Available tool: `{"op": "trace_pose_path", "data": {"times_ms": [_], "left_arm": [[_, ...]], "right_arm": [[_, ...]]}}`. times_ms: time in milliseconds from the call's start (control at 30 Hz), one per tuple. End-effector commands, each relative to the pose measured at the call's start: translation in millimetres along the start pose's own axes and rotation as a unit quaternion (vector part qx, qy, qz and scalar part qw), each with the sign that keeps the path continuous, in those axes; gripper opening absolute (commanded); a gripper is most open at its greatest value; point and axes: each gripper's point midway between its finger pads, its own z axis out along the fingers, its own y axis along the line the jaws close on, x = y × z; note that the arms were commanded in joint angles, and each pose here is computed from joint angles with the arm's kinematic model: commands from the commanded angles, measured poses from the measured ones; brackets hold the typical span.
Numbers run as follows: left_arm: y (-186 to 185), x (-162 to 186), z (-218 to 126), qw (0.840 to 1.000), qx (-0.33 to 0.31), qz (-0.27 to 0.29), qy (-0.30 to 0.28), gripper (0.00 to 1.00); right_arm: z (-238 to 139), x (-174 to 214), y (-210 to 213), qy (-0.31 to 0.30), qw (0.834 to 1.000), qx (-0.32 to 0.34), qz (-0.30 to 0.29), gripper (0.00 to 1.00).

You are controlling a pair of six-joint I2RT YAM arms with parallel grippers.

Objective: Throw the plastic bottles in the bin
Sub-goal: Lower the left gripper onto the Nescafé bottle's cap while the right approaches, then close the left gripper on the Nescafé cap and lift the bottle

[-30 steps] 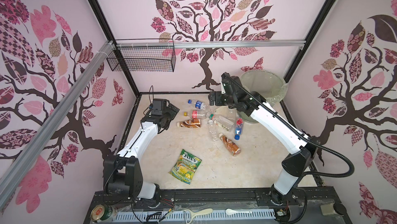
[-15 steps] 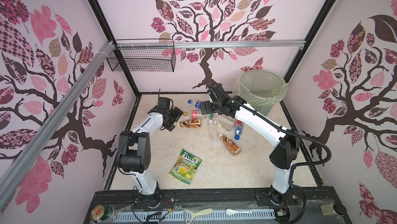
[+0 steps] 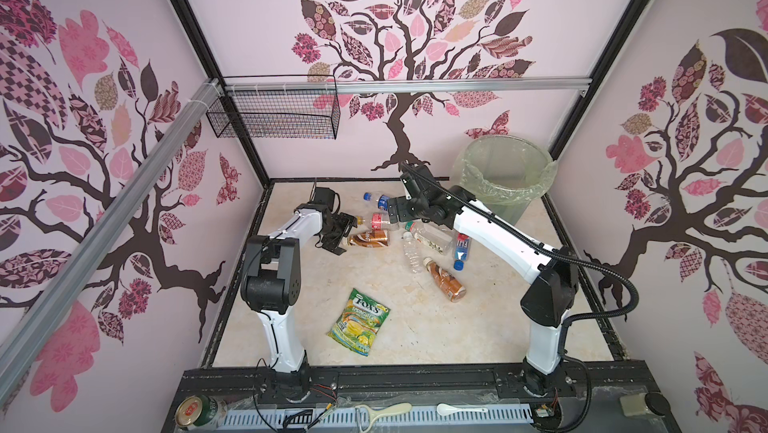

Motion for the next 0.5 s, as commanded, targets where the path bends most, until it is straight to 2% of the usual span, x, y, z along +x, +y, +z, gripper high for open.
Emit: {"op": "trace_pose_path", "data": {"times_ms": [0,300,467], "left_arm": [[-3.6,-3.2,5.0,0.999,-0.016,-0.029,-0.002,0.88],[-3.5,-9.2,23.1,0.998,-0.041,-0.042,-0.003,0.78],[-2.1,-10.5,31.7,0.998,-0.057,-0.033,-0.004,0.69]], "right_arm": [[13.9,10.2,-3.7,0.012,1.000,0.015,-0.013,0.99],[5.3,6.7,-10.6,0.003,1.000,0.021,-0.014,1.00],[0.6,0.8,-16.7,-0.006,1.000,0.027,-0.009,1.00]]}}
